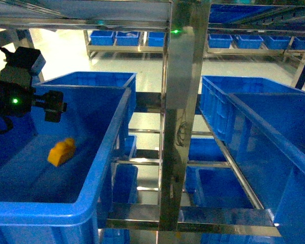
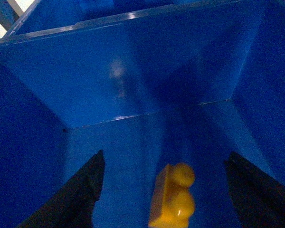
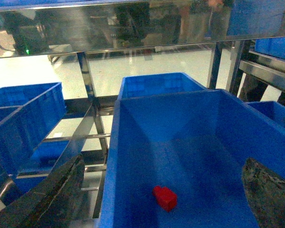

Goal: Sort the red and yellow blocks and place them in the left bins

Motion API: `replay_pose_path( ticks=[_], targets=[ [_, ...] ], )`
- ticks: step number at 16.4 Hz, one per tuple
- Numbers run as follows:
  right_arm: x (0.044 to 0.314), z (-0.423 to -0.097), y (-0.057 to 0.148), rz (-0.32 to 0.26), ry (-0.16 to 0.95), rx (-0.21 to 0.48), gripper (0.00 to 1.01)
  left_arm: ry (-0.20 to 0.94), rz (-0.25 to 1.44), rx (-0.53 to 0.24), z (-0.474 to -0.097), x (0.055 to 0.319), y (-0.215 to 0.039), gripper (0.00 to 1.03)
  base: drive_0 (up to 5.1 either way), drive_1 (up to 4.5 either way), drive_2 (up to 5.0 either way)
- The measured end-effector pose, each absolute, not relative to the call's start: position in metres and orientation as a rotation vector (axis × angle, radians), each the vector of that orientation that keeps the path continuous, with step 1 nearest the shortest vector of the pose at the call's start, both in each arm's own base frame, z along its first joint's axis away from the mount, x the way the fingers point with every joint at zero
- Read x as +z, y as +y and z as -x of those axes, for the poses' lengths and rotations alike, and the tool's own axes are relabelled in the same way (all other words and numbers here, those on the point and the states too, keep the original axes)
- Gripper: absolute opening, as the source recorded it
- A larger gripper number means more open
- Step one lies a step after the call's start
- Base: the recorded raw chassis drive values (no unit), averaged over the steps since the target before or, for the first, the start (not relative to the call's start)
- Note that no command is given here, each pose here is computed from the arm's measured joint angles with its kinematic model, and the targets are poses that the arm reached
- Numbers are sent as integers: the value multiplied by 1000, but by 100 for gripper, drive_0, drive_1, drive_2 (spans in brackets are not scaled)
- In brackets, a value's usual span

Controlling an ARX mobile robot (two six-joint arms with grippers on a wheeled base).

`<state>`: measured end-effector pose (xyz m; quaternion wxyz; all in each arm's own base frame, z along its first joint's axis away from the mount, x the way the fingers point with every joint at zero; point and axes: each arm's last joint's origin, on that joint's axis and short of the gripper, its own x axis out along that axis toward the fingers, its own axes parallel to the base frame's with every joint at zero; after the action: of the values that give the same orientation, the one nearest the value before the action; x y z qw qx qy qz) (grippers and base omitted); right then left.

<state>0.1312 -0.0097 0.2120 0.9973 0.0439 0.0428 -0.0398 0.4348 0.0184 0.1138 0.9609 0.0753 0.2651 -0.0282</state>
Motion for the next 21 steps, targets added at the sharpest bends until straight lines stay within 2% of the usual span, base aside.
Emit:
replay_pose_path(
  ticks=[1, 2, 3, 4, 5, 6, 7, 8, 12, 21],
  targets=[
    [212, -131, -10, -88, 86, -80, 98, 543, -144, -63, -431, 112, 24, 100, 0, 0, 0],
    [212, -131, -10, -88, 86, -80, 98, 570, -109, -102, -412, 119, 35, 98, 0, 0, 0],
    [212, -131, -10, -88, 86, -80, 98, 519, -91, -145, -378, 144, 46, 98, 0, 0, 0],
    [212, -131, -10, -88, 86, -80, 98, 544, -45, -178, -343, 155, 57, 98, 0, 0, 0],
    [212, -131, -10, -88, 86, -80, 98, 455, -84, -184, -315, 188, 71, 98, 0, 0, 0],
    [212, -131, -10, -88, 86, -80, 98, 444, -85, -191, -283, 196, 62, 98, 0, 0, 0],
    [212, -131, -9, -88, 86, -77, 98, 257, -149, -252, -260, 248, 49, 98, 0, 0, 0],
    [212, -131, -10, -88, 85, -79, 98, 243, -149, -267, -251, 261, 44, 98, 0, 0, 0],
    [212, -131, -10, -88, 85, -79, 98, 267, -198, -347, -243, 256, 35, 98, 0, 0, 0],
    [212, -131, -10, -88, 85, -79, 98, 217, -180, -353, -228, 273, 28, 98, 0, 0, 0]
  ],
)
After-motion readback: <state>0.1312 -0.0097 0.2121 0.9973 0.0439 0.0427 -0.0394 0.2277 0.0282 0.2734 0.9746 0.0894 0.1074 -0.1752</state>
